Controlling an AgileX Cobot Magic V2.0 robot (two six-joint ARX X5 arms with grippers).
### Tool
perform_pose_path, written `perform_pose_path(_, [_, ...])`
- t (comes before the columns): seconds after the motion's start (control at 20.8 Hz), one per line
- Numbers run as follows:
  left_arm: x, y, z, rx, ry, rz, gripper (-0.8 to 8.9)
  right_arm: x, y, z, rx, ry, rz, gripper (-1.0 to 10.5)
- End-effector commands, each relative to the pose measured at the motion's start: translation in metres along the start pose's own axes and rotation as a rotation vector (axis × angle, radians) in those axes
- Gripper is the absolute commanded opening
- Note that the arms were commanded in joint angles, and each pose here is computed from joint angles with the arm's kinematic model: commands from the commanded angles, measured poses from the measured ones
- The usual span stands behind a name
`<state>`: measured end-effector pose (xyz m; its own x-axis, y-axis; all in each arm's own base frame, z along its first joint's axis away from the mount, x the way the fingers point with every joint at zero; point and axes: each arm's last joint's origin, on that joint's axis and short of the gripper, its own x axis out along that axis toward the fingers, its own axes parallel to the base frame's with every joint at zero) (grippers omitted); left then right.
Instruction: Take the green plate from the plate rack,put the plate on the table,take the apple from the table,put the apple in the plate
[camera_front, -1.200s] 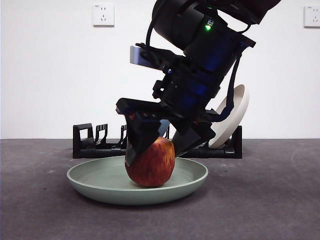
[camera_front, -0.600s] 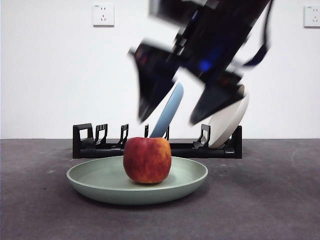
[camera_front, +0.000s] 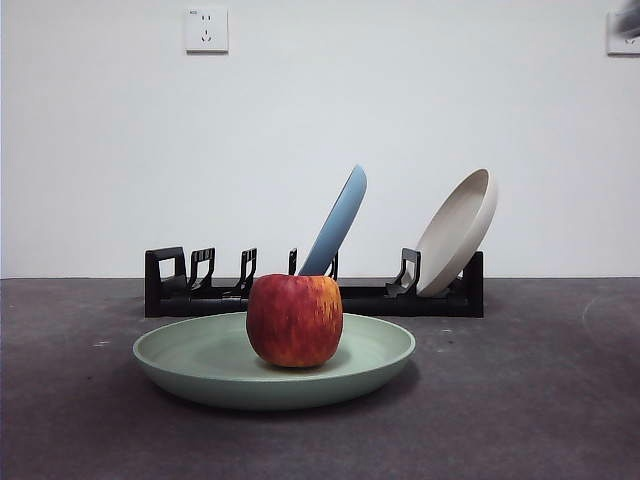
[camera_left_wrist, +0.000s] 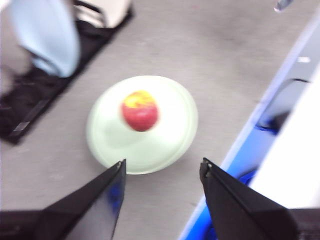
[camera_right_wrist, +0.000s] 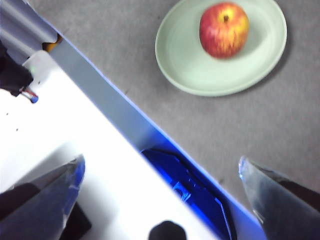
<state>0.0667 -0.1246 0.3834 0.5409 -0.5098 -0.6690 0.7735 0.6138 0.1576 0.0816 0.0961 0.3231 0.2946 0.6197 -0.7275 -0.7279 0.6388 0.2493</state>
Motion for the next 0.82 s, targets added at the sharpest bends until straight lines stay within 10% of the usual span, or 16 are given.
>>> perform_pose_path(0.05, [-0.0005,-0.0020,-0.0005,-0.014,0.004,-0.067,2.47,-0.0077,0.0006,-0.0093,0.028,0.028,-0.001,5.1])
perform_pose_path(0.24, [-0.0005,-0.0031,-0.0014,-0.033,0.016,-0.104,-0.06,-0.0111,0.0002,-0.0168,0.056,0.074,-0.009,-0.3])
perform_pose_path(0.82, [-0.0006,-0.0027,-0.0048,-0.024,0.050,-0.096,-0.04,-0.0108,0.0004,-0.0145,0.050,0.051,-0.010,0.0])
